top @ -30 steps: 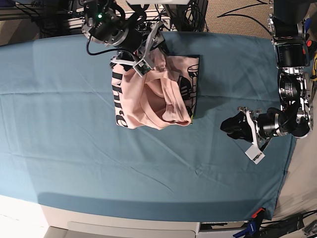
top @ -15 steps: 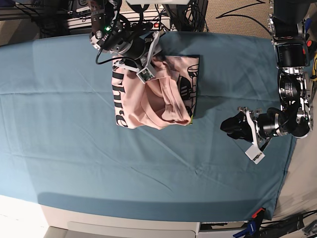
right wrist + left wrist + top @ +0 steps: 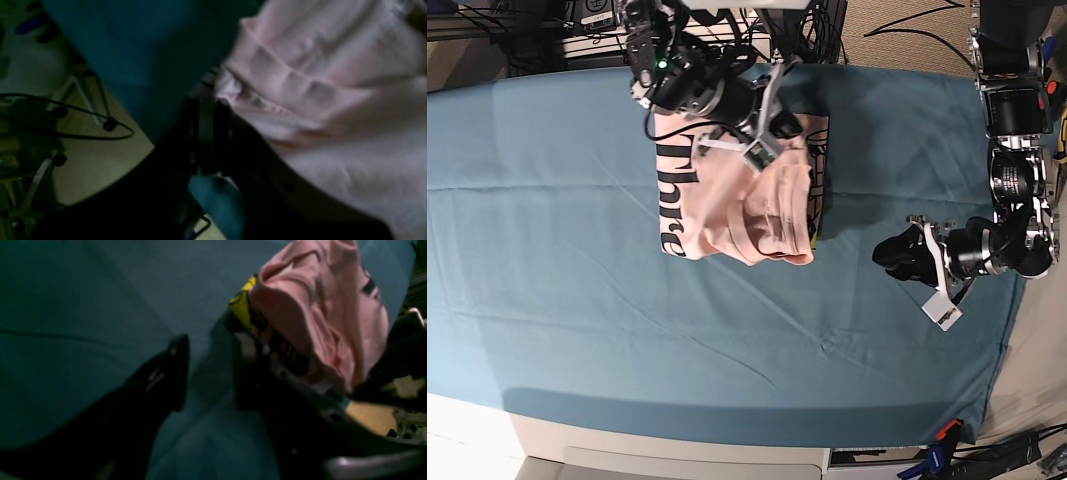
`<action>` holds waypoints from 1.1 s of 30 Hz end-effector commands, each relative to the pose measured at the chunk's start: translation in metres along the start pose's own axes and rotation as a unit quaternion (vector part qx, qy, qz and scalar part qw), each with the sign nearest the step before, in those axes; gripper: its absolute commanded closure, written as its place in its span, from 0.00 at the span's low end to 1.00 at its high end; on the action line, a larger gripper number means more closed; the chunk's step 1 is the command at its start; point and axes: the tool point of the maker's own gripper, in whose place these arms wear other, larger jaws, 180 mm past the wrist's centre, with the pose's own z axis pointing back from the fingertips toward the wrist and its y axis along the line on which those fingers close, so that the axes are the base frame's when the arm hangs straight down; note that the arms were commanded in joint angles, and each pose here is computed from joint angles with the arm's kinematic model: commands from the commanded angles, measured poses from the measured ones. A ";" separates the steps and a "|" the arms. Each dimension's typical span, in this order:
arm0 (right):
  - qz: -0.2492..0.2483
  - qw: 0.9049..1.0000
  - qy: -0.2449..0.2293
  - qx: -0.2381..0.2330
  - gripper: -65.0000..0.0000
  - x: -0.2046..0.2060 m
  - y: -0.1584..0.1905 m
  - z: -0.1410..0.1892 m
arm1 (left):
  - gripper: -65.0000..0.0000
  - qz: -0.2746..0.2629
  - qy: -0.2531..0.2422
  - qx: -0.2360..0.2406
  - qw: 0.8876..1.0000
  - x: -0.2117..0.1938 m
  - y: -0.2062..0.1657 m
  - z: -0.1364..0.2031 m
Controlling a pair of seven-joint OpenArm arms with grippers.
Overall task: Fold the T-shirt properly
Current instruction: 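Release the folded hem and lift the right gripper away, then move the right gripper beside the shirt's printed side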
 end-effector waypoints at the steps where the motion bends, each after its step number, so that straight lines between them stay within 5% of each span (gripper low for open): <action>1: 0.008 0.999 -0.032 0.015 0.98 0.017 0.009 0.002 | 0.64 -0.017 -0.027 0.001 0.999 0.020 0.000 0.008; 6: 0.013 0.999 -0.036 0.016 0.93 0.019 0.012 0.001 | 0.64 -0.017 -0.027 0.001 0.999 0.020 0.000 0.008; 10: 0.016 0.999 -0.037 0.010 0.59 0.020 0.010 0.001 | 0.64 -0.017 -0.027 0.001 0.999 0.020 0.000 0.008; 12: 0.016 0.999 -0.042 0.010 0.50 0.021 0.010 0.001 | 0.64 -0.017 -0.027 0.001 0.999 0.020 0.000 0.008; 16: 0.034 0.998 -0.059 -0.007 0.50 0.036 0.002 0.008 | 0.64 -0.017 -0.027 0.001 0.999 0.020 0.000 0.008; 20: 0.048 0.987 -0.112 -0.102 0.50 0.071 -0.041 0.041 | 0.64 -0.017 -0.026 0.002 1.000 0.019 0.001 0.008; 28: -0.077 0.944 -0.187 -0.260 0.50 0.073 -0.181 0.112 | 0.64 -0.016 -0.033 -0.005 0.999 0.022 -0.002 0.008; 33: -0.224 0.929 -0.195 -0.221 0.50 0.044 -0.251 0.104 | 0.64 -0.015 -0.035 -0.009 0.999 0.023 -0.004 0.005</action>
